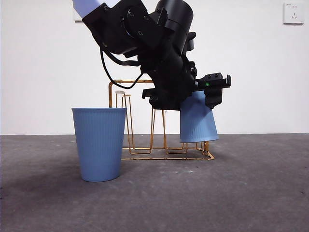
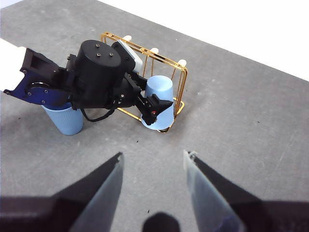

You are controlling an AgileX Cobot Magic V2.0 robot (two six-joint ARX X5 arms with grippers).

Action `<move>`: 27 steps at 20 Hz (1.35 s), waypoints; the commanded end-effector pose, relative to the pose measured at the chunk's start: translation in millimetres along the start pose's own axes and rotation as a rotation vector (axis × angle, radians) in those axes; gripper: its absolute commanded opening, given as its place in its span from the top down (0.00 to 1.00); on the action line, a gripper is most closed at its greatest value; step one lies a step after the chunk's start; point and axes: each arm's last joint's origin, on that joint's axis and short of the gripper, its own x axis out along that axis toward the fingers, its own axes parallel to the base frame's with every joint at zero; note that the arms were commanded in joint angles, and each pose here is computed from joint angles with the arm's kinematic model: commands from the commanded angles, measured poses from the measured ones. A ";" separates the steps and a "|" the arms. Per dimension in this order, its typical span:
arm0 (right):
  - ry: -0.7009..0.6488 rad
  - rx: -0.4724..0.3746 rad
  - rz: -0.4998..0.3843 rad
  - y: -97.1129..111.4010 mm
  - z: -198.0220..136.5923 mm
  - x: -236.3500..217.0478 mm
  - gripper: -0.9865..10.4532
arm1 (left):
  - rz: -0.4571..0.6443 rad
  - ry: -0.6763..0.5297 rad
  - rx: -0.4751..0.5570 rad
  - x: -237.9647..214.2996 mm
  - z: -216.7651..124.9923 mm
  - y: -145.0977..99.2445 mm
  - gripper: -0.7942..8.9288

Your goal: Pick up cup 1,put cup 1 in the cup rack,pick up cup 2,put cup 2 in the cup rack

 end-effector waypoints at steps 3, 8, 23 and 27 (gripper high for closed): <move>-0.003 -0.005 -0.001 0.1 -0.3 1.0 0.72 | -0.003 0.096 -0.022 2.4 -18.9 -2.1 0.61; -0.003 -0.005 -0.001 0.1 -0.3 1.0 0.72 | -0.032 0.111 -0.031 2.4 -19.7 -2.5 0.47; -0.002 -0.013 -0.001 0.1 -0.3 1.0 0.72 | -0.119 0.267 -0.074 -0.7 -30.6 -3.6 0.47; -0.002 -0.021 -0.001 0.1 -0.3 1.0 0.72 | -0.120 0.329 -0.094 -4.4 -33.0 -2.6 0.47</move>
